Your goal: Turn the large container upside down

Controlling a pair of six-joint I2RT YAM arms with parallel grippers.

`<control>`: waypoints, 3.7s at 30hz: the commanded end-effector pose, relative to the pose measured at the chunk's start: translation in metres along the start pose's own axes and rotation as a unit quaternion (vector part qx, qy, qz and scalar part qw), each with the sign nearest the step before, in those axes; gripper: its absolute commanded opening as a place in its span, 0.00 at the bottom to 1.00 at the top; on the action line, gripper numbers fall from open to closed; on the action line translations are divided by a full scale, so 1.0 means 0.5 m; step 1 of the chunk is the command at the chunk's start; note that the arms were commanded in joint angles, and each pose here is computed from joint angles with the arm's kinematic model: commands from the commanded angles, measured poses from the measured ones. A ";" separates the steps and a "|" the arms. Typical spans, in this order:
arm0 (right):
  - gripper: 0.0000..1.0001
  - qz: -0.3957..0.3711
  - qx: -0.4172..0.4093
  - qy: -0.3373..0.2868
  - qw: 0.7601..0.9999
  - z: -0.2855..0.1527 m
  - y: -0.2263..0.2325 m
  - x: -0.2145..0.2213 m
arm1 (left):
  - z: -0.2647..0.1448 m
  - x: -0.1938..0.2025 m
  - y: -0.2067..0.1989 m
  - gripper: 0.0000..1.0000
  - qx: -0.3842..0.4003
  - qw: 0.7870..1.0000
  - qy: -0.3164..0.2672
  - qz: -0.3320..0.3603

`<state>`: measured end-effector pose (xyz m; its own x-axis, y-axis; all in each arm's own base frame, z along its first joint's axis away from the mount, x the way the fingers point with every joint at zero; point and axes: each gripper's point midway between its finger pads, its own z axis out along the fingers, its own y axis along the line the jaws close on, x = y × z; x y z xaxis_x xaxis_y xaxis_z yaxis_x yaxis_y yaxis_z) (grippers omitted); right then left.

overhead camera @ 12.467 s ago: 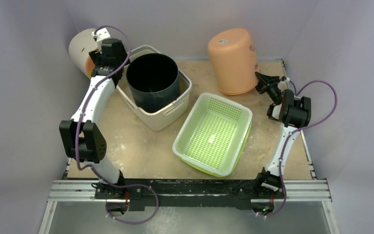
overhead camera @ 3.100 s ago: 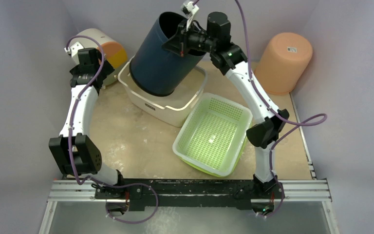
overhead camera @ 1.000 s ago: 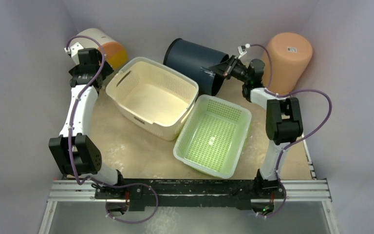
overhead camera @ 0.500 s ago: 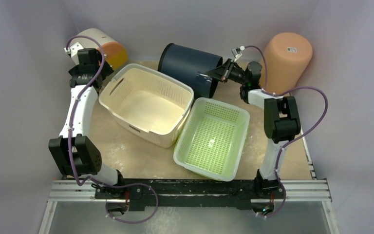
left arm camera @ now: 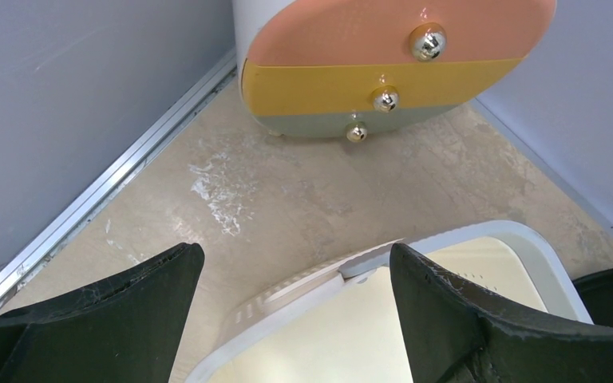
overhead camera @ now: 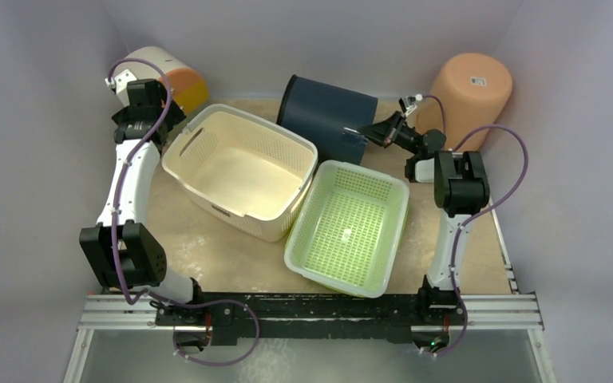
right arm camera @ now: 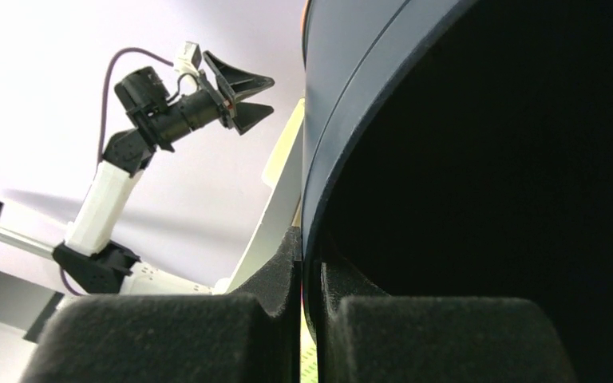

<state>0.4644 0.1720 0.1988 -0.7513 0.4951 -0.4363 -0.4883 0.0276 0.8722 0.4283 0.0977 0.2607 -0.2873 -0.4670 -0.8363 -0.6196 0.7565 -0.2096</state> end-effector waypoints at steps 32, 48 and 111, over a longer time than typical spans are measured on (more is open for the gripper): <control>0.37 -0.058 0.073 -0.031 0.995 -0.110 -0.041 -0.166 | 0.002 -0.040 0.001 0.89 -0.011 0.999 -0.031 0.007; 0.00 -0.016 -0.193 0.083 0.977 0.156 0.157 -0.034 | -0.013 -0.051 0.017 0.89 -0.024 0.999 -0.040 0.017; 1.00 -0.016 0.197 0.018 0.980 -0.068 -0.116 -0.057 | 0.042 -0.031 -0.033 0.90 0.010 1.000 -0.014 0.014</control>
<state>0.4737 0.1384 0.1527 -0.8207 0.5204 -0.2357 -0.2280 0.0799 0.9704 0.4432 0.1027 0.2425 -0.3478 -0.4391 -0.8284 -0.6225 0.7689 -0.1462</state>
